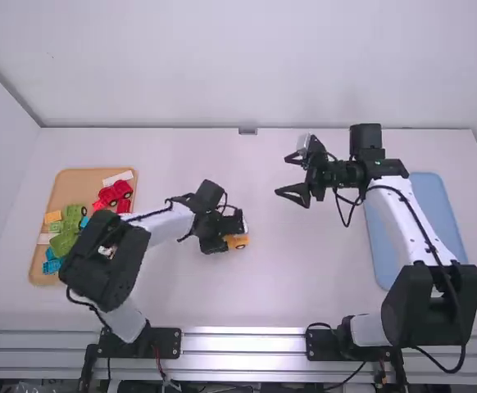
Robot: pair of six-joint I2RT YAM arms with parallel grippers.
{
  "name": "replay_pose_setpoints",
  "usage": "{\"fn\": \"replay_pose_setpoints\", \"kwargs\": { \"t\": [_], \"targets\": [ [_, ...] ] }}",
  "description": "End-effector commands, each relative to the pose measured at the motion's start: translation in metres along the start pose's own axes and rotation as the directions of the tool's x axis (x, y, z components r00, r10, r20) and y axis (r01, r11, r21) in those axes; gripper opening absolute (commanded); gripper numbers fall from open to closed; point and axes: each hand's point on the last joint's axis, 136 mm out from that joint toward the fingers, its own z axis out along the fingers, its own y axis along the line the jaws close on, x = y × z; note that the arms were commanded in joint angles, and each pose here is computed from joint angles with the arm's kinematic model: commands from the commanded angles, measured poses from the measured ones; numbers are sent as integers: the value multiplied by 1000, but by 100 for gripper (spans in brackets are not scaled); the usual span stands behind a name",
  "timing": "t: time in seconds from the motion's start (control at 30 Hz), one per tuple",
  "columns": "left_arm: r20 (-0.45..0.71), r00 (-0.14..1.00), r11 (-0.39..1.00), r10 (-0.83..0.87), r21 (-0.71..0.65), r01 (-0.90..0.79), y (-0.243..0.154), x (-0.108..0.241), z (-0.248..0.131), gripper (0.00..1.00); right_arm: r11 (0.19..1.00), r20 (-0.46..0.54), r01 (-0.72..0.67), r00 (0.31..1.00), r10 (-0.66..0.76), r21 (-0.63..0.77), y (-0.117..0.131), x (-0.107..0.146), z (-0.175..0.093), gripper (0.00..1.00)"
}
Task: Assemble lego blocks to make yellow taxi
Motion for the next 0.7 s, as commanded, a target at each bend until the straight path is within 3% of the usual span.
{"fn": "replay_pose_setpoints", "kwargs": {
  "t": [0.0,0.13,0.37,0.67],
  "targets": [
    [35,990,991,136,-8,-135,8,-11,2,2,1000,-5,21,1000,-21,0,9,-6,1,98],
    [100,968,973,228,17,-231,2,-20,4,18,999,-29,38,999,-37,18,6,-6,8,99],
    [149,951,960,270,40,-279,-7,-27,4,23,998,-47,43,998,-41,53,0,-10,16,99],
    [135,978,985,158,54,-166,-6,-26,4,37,998,-45,49,998,-47,50,1,-11,17,98]
  ]
}}
